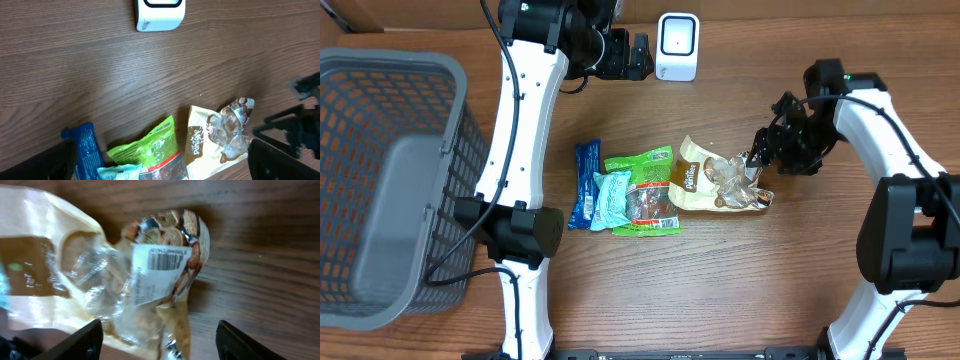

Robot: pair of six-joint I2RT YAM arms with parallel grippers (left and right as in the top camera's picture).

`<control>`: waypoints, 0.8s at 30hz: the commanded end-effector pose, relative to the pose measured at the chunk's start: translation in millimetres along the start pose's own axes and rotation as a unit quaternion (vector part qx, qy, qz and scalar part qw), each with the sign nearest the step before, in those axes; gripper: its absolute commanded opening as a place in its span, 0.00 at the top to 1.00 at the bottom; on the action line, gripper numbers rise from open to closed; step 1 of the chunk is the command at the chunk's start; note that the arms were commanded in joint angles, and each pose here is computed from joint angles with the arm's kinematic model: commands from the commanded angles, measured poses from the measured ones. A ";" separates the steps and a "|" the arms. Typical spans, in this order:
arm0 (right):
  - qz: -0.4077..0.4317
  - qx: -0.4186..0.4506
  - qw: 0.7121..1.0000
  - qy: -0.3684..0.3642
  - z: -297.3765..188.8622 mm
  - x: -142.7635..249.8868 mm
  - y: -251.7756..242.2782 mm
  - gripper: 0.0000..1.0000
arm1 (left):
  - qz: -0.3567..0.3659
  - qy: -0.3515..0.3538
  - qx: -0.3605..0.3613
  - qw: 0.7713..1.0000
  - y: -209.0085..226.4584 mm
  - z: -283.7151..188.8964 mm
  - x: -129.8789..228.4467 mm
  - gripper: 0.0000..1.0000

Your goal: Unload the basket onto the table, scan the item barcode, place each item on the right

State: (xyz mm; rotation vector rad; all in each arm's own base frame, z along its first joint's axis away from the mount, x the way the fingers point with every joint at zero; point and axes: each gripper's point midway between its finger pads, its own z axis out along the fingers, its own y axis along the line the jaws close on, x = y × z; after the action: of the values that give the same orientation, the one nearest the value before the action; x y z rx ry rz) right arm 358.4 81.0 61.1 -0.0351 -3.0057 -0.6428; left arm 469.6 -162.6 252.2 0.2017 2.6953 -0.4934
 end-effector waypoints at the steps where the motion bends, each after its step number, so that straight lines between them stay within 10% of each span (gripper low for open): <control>1: 0.006 0.002 1.000 0.021 23.7 13.1 -10.4 0.28 | 0.001 -0.014 0.005 1.000 -6.1 -11.3 -3.3 0.00; 6: -0.001 0.009 1.000 0.007 46.0 14.5 -22.8 0.40 | 0.001 -0.014 0.005 1.000 -6.1 -11.3 -3.3 0.00; 14: -0.007 0.063 0.998 -0.020 50.5 5.0 -46.6 0.96 | 0.001 -0.014 0.005 1.000 -6.1 -11.3 -3.2 0.00; 24: -0.200 0.130 0.952 -0.190 11.5 -92.8 -53.2 0.86 | 0.001 -0.014 0.005 1.000 -6.1 -11.3 -3.3 0.00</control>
State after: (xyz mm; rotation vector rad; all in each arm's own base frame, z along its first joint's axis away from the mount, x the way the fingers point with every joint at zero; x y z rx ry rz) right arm 421.7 44.8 12.0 0.2158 -3.3862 -0.4009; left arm 469.2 -162.5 252.0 0.2010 2.6973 -0.4934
